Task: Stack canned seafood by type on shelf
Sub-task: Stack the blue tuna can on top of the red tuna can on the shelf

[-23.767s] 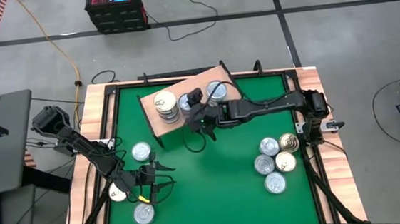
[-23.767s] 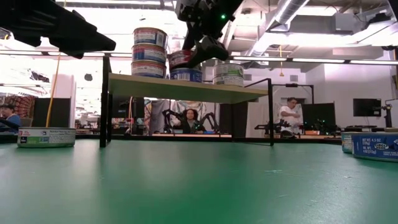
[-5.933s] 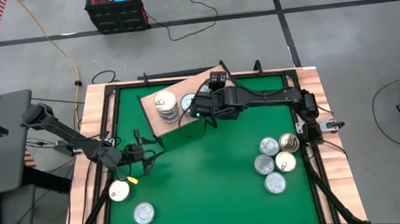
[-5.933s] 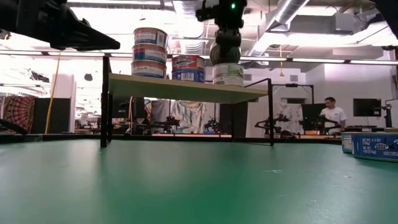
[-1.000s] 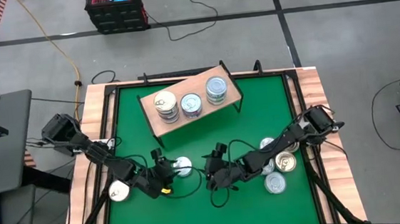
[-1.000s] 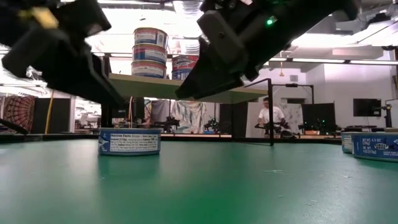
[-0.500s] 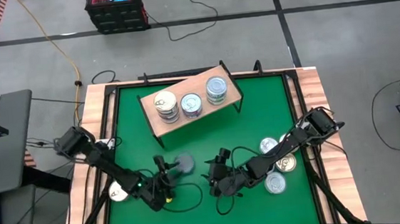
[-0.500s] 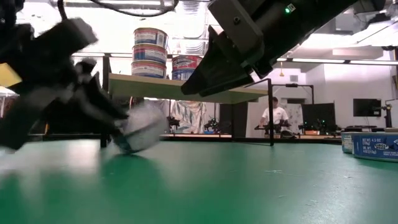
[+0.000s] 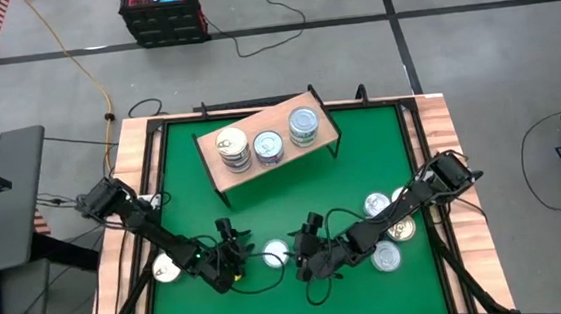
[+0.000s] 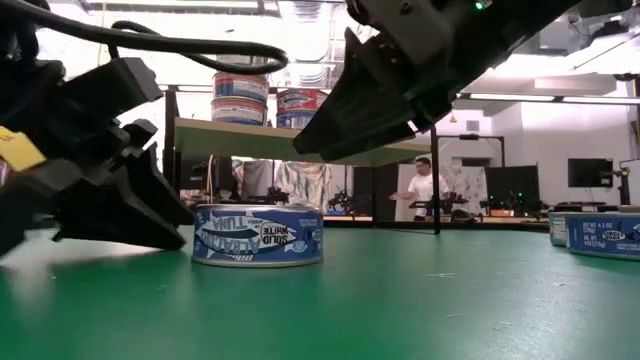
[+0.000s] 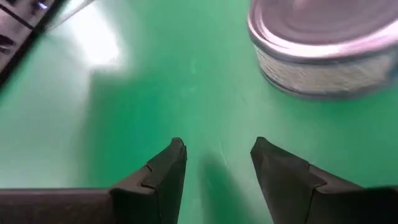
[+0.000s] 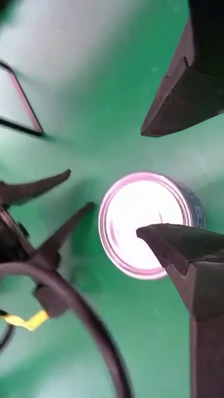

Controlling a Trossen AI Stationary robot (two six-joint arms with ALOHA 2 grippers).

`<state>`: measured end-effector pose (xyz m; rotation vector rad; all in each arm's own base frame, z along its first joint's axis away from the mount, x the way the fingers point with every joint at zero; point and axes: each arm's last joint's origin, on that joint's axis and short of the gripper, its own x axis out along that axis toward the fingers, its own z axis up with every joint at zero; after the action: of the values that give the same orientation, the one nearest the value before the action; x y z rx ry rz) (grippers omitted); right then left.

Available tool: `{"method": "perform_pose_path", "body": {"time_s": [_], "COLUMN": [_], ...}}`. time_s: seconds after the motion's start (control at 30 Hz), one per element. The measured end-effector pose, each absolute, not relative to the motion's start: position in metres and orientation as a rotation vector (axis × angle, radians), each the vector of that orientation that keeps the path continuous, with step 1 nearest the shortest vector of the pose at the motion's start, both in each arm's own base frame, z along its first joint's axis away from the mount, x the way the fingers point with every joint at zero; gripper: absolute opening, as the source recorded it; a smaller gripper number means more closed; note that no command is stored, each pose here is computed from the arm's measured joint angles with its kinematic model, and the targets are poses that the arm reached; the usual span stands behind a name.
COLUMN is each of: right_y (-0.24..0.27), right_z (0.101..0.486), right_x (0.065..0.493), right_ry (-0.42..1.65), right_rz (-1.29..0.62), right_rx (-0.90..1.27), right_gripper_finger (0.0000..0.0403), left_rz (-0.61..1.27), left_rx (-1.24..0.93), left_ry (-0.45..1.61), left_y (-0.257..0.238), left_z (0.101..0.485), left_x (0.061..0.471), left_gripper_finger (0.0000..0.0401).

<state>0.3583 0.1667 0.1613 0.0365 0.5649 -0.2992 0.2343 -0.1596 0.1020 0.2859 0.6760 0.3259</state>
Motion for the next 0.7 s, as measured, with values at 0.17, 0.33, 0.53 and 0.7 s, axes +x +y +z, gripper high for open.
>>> {"method": "perform_pose_path", "body": {"time_s": [0.17, 0.33, 0.53, 0.7], "right_y": [0.179, 0.179, 0.168, 0.175], "right_z": [0.171, 0.166, 0.145, 0.148], "right_x": [0.351, 0.354, 0.359, 0.350], "right_ry": [0.563, 0.588, 0.661, 0.697], "right_rz": [-0.217, -0.176, -0.226, -0.206], "right_rx": [-0.004, 0.013, -0.004, -0.008], "right_gripper_finger": [0.0269, 0.0269, 0.0269, 0.0269], "left_rz": [0.201, 0.131, 0.064, 0.075], "left_rx": [0.196, 0.157, 0.071, 0.057], "left_ry": [0.662, 0.529, 0.557, 0.629], "left_y": [-0.167, -0.175, -0.174, -0.170], "left_z": [0.130, 0.154, 0.146, 0.129], "left_x": [0.226, 0.229, 0.239, 0.243], "left_gripper_finger": [0.0180, 0.0180, 0.0180, 0.0180]}}
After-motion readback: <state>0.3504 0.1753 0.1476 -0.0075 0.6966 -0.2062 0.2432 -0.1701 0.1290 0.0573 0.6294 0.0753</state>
